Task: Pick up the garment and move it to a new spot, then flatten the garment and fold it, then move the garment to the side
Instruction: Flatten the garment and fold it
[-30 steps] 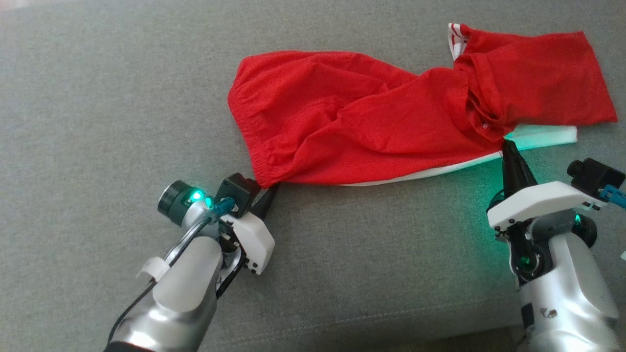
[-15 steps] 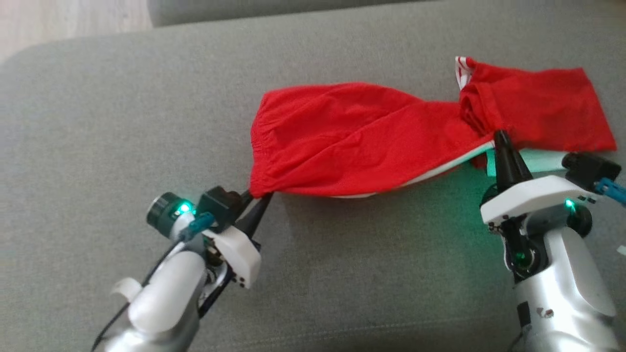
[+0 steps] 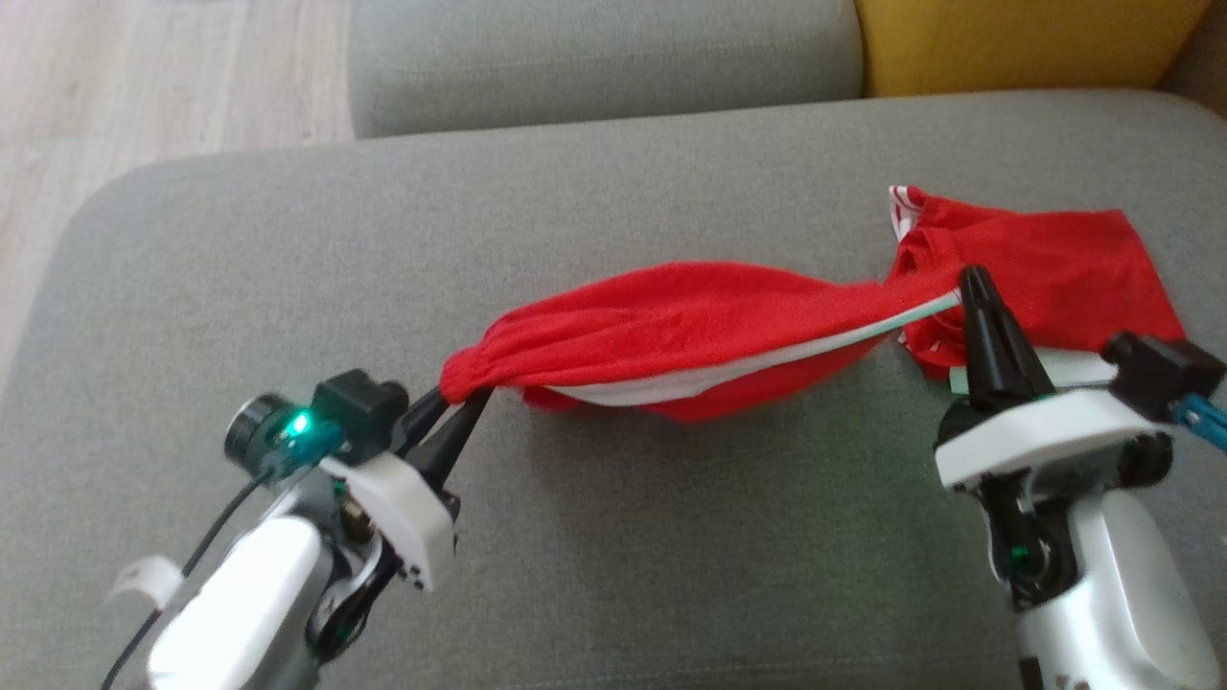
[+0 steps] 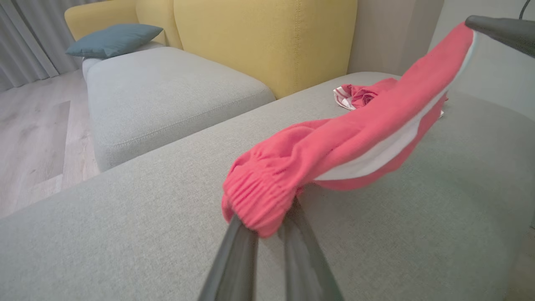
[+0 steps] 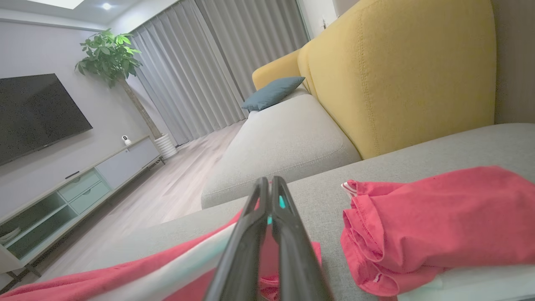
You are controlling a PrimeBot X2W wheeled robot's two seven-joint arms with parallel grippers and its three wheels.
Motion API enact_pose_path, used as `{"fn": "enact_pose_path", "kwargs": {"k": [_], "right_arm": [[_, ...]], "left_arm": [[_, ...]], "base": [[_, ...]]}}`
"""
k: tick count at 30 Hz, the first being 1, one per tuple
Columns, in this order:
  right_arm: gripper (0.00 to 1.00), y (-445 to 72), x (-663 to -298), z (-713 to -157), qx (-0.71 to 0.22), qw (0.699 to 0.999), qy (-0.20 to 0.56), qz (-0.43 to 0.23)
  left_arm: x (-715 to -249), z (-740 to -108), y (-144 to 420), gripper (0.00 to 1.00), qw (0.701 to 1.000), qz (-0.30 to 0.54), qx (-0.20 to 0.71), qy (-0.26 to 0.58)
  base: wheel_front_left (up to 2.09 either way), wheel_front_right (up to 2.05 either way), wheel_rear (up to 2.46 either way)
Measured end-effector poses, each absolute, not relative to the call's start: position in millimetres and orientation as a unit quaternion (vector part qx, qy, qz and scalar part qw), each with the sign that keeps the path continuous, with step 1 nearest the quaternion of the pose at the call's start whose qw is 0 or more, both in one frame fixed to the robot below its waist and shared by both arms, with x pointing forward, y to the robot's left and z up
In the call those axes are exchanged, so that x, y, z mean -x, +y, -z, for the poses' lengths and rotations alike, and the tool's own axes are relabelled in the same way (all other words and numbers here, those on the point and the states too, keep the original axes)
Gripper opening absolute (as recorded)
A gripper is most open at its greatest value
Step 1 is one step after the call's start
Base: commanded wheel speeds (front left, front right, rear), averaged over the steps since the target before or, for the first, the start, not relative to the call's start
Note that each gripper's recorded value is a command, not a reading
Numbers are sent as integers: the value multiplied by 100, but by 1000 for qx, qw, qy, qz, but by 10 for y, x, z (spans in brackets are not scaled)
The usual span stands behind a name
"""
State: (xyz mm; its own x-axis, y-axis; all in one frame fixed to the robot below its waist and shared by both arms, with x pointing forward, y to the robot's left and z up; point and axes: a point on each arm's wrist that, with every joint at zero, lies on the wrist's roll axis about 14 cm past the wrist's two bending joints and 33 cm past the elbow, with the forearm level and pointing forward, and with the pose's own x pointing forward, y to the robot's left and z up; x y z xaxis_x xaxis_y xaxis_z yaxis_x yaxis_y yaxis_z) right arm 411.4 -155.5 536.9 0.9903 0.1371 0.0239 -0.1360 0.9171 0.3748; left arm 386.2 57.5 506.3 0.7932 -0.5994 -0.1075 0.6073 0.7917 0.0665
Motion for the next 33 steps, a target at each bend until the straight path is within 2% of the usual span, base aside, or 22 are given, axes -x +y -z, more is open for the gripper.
{"fn": "enact_pose_path", "kwargs": {"k": [8, 14, 17, 21, 24, 28, 33], "right_arm": [[0, -1534, -4073, -5777, -186, 978, -52, -86], [0, -1496, -4270, -6354, -170, 973, -111, -106], [0, -1496, -4427, -6510, -166, 973, -118, -109], [0, -1464, -4792, -6583, -153, 977, -101, -111], [0, -1392, -5195, -6765, -127, 980, -105, -115], [0, -1335, -5797, -7115, -109, 978, -134, -113], [0, -1345, -6412, -7338, -107, 973, -181, -97]], "left_arm": [[-3818, -5461, 698, 0, 953, 303, -15, 22], [-4009, -6051, 752, 0, 957, 290, 12, -18], [-4127, -6128, 742, 0, 956, 294, 6, 0], [-4432, -6103, 794, 0, 956, 289, 6, 43], [-4839, -6225, 869, 0, 960, 276, -1, 45], [-5515, -6549, 987, 0, 970, 243, -8, 12], [-6216, -6903, 1104, 0, 977, 200, -24, -72]], "base": [[0, 0, 0], [0, 0, 0], [0, 0, 0], [0, 0, 0], [0, 0, 0], [0, 0, 0], [0, 0, 0]]}}
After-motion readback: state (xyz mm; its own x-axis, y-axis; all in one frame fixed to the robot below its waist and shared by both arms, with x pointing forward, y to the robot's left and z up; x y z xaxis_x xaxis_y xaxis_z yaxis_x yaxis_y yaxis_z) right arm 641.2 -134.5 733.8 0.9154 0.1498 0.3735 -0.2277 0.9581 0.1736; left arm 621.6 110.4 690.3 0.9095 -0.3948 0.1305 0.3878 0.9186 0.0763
